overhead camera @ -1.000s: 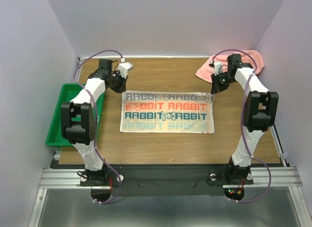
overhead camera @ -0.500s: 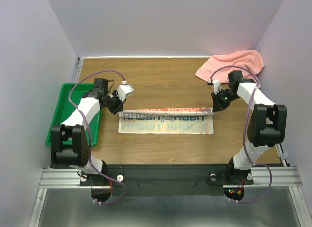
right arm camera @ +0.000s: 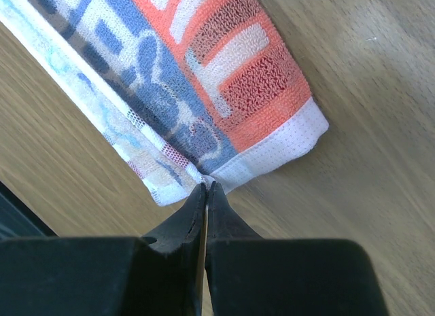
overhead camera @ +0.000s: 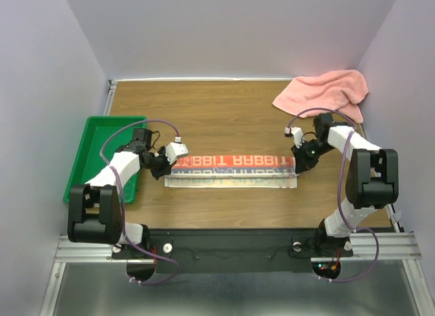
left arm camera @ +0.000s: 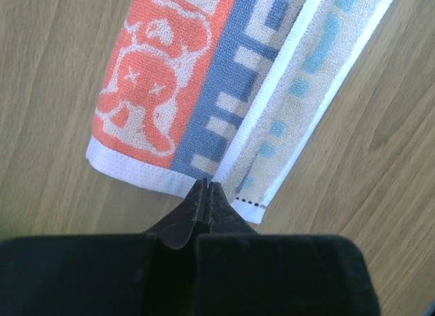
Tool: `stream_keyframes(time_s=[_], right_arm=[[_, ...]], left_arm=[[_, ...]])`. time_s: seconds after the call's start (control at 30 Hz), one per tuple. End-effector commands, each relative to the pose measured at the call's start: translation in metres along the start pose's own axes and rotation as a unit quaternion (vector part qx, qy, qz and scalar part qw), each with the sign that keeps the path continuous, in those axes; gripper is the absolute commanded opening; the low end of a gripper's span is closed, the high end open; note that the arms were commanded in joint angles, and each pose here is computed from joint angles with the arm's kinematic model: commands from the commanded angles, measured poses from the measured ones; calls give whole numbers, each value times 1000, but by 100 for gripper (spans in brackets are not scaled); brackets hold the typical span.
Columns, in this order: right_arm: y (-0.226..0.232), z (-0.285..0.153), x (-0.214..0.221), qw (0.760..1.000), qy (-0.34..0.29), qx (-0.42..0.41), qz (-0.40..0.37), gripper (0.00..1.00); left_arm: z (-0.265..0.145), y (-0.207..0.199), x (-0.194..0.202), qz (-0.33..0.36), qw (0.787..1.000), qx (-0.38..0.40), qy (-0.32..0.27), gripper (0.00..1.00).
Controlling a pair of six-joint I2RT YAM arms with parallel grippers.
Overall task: Roll the towels
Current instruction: Fold the towel
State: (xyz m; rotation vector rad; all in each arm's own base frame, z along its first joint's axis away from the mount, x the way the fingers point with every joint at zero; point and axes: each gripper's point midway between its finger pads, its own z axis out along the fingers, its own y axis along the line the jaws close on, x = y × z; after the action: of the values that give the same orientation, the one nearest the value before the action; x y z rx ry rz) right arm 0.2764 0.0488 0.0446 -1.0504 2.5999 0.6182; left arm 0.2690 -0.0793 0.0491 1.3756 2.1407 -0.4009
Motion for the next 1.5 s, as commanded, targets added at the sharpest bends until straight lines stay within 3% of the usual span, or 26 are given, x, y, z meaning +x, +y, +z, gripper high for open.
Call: stream_keyframes(time_s=[0.0, 0.7, 0.97, 1.3, 1.37, 1.43, 1.47], right_arm=[[-8, -1, 3, 1000, 13, 18, -18, 1], [20, -42, -19, 999, -17, 13, -31, 1], [30, -20, 10, 1000, 8, -6, -17, 1], [17, 1, 3, 1000, 10, -23, 5, 1], [18, 1, 3, 1000, 11, -23, 4, 1], [21, -2, 4, 1000, 11, -24, 6, 20], [22, -4, 4, 1000, 11, -23, 1, 43]], left_arm=[[-1, 9, 2, 15, 1000, -15, 5, 0], [-39, 10, -28, 32, 999, -23, -8, 0], [-35, 3, -11, 43, 999, -25, 12, 0], [-14, 2, 6, 11, 999, -14, 28, 0], [-15, 1, 7, 13, 999, -14, 30, 10], [-19, -1, 7, 23, 999, -14, 32, 28], [-21, -2, 6, 25, 999, -14, 32, 34]])
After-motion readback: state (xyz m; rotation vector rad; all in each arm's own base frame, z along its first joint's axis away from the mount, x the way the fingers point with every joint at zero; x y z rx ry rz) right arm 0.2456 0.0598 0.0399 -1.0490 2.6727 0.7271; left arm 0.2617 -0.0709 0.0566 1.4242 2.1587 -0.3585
